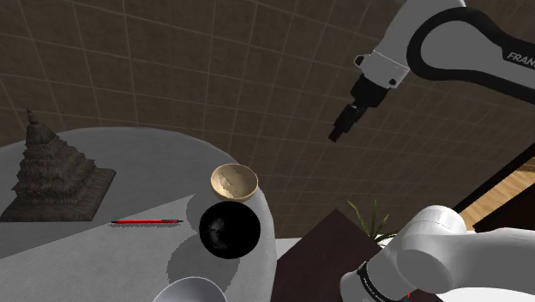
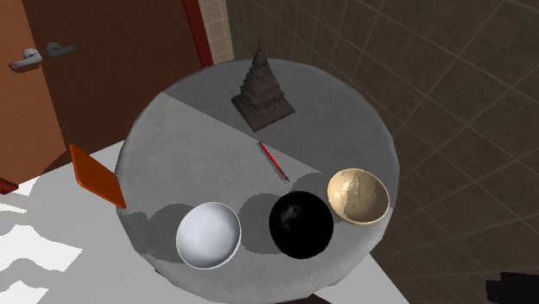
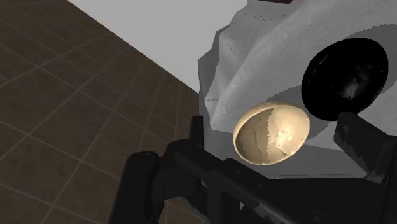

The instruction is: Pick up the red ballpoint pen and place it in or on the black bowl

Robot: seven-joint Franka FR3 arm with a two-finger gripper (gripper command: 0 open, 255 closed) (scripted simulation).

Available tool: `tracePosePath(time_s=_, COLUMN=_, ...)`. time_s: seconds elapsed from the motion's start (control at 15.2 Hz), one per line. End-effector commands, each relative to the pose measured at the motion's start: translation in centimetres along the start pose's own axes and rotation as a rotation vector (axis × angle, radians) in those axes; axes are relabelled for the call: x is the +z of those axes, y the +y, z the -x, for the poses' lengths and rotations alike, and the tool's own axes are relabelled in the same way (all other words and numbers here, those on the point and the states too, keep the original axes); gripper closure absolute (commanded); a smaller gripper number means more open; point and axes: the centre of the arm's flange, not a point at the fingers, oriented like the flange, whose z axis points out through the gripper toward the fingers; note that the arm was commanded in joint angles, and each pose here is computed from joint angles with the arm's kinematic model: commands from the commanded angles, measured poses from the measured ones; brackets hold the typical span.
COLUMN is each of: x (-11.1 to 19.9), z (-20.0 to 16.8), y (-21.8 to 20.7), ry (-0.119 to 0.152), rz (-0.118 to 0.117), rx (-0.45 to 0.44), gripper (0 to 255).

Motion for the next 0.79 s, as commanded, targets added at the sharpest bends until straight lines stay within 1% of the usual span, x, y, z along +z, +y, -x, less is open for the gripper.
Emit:
tracePosePath(time_s=0.0, x=0.0, z=0.0, y=0.0, ry=0.0, rz=0.0, rx=0.0, gripper=0)
tracePosePath(time_s=0.73, x=9.2, z=-9.7, y=-6.7, ry=-0.044, rz=-0.005, rx=-0.241, gripper=0)
